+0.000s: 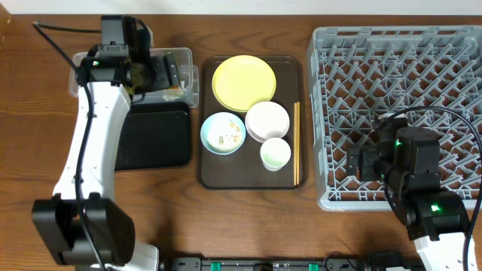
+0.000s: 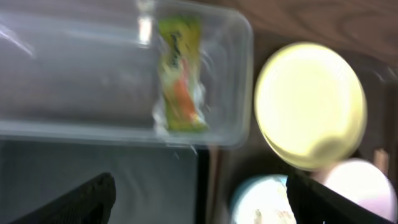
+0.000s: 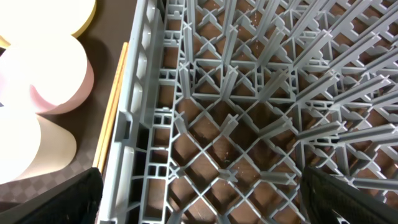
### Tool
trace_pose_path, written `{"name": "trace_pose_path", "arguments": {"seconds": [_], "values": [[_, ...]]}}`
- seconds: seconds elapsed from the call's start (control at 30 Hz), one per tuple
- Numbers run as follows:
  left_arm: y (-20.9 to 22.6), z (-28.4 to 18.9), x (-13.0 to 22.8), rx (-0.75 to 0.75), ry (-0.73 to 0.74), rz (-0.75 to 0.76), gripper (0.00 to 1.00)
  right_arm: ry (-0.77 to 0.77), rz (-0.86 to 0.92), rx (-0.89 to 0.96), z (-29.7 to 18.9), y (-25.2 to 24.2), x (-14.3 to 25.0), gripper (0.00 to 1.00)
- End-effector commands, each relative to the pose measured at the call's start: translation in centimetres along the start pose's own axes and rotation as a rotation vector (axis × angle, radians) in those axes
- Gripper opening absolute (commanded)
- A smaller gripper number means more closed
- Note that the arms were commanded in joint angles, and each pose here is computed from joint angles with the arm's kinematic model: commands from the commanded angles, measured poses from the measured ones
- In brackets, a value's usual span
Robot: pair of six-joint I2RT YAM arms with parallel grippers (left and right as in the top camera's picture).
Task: Sort waste into correct bins and load items into the dishwasher rack
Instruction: 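Reach the left gripper to the white cup and grasp it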
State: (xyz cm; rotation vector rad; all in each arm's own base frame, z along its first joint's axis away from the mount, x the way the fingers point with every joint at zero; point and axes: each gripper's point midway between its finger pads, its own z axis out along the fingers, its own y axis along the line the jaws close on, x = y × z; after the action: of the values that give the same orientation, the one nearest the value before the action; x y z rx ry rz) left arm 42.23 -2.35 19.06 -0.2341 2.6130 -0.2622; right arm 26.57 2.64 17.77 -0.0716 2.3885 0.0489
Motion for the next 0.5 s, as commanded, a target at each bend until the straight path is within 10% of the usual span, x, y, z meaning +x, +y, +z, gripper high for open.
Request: {"name": "trace_pose_path", "arguments": {"seconds": [0.0,0.47], "values": [[-2.9,0.5,2.1,0.133,0.098,-0.05,0.9,-0.017,-0.005,-0.013,-0.4,0.4,-0.6,0.99],[-12.2,1.0,11.0,0.224,0.327,0.169,0.88,-0.017,-0.005,-0.013,-0.4,0.4,-0.6,0.99]]}}
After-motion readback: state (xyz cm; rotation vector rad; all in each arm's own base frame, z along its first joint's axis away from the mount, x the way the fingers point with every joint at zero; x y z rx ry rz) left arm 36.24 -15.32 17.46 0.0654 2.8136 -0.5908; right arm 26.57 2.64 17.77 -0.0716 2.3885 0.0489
